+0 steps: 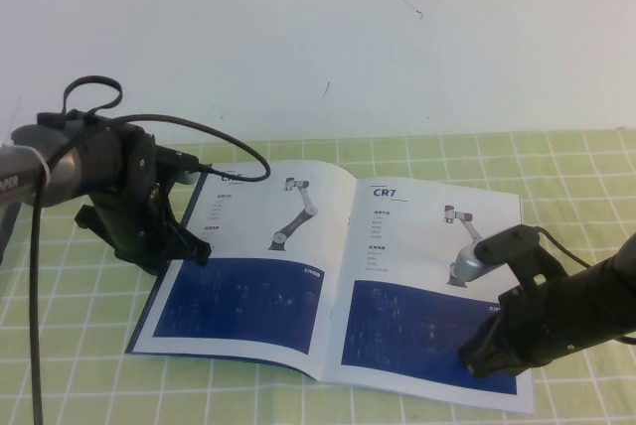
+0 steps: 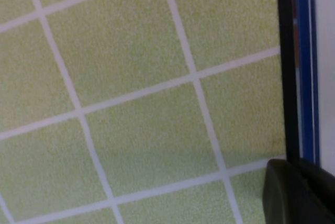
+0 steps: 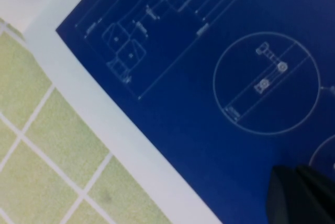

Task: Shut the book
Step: 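Close the open booklet and leave it lying on the table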

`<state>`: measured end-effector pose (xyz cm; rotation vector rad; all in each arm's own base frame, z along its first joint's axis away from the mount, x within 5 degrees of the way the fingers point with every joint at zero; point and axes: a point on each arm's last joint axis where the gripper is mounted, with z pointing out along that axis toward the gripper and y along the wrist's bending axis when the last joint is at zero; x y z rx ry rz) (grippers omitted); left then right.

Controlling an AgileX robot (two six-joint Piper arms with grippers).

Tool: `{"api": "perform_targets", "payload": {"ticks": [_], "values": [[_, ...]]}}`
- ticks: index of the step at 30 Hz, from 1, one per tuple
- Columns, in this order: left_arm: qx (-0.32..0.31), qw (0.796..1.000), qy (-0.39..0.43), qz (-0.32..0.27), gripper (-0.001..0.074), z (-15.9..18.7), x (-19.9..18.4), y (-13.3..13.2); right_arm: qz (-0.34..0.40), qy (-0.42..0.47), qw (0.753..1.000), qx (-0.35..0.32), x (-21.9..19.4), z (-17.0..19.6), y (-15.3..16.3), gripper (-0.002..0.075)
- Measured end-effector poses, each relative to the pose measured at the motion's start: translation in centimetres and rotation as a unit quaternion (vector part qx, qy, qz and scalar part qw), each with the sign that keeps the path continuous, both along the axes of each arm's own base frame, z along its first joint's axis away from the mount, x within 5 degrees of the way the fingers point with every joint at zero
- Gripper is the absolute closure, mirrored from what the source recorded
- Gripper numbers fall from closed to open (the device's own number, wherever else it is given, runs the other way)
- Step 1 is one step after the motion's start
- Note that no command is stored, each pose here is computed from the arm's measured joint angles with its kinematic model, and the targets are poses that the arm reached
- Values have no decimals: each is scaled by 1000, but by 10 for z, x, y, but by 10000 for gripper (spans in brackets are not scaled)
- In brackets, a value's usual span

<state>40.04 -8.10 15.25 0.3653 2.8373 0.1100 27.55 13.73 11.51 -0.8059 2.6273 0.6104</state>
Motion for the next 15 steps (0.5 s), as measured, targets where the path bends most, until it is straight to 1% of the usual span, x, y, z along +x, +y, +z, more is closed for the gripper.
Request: {"api": "perform_targets", "payload": {"ticks": [3,8,15], "values": [[13,1000,-3,2,738,0,0,-2,0,0,1000,0,0,0,0,729],[22,999,-5,33,738,0,0,-1,0,1,1000,0,0,0,0,729],[24,999,-2,42,738,0,0,0,0,1,1000,1,0,0,0,729]]}}
